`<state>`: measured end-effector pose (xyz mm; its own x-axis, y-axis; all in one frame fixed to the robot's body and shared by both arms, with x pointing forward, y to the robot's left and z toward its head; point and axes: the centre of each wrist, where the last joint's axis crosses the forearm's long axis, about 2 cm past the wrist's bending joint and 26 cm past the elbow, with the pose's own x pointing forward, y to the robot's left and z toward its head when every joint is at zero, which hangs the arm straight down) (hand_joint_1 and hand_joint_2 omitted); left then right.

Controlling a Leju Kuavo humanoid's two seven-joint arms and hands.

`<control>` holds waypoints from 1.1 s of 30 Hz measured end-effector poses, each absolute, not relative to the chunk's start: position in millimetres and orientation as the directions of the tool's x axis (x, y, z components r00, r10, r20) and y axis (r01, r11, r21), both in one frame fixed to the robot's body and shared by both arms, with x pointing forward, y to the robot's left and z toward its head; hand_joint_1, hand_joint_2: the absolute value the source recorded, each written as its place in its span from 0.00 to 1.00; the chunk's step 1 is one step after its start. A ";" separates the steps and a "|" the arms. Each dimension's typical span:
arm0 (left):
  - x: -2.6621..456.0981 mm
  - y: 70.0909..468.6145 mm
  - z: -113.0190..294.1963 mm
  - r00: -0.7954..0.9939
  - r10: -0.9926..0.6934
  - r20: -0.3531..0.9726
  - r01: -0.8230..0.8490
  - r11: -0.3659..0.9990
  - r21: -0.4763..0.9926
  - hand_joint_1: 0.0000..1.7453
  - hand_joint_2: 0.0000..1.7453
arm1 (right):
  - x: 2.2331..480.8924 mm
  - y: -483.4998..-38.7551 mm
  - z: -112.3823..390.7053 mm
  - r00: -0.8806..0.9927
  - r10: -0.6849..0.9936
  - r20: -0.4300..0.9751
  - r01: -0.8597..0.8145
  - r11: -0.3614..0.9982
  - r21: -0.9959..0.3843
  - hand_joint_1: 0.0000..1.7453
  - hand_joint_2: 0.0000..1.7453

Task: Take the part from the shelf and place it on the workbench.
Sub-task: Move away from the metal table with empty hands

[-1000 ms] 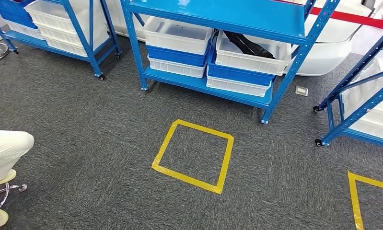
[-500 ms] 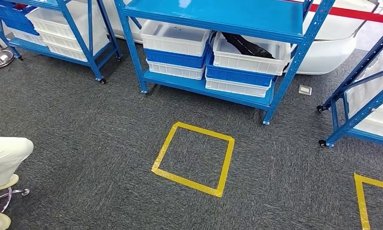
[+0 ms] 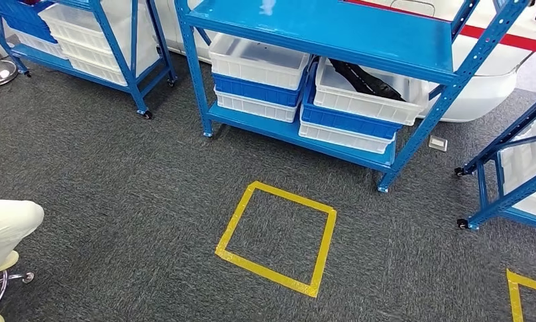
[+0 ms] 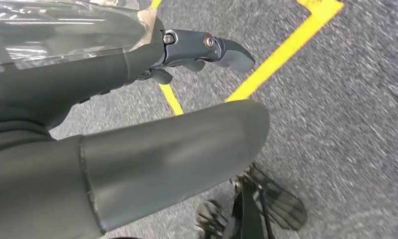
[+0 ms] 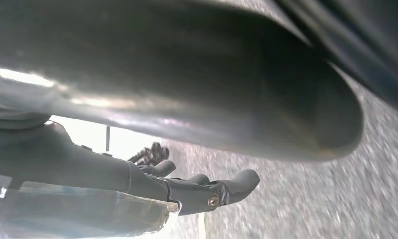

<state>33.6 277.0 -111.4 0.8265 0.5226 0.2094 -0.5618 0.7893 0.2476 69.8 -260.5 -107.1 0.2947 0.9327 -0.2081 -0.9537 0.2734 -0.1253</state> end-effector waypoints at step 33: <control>33.2 275.6 -111.5 0.829 0.523 0.196 -0.558 0.796 0.235 0.00 0.00 | 67.5 -261.9 -107.6 0.307 0.929 -0.206 -0.950 0.286 -0.126 0.00 0.00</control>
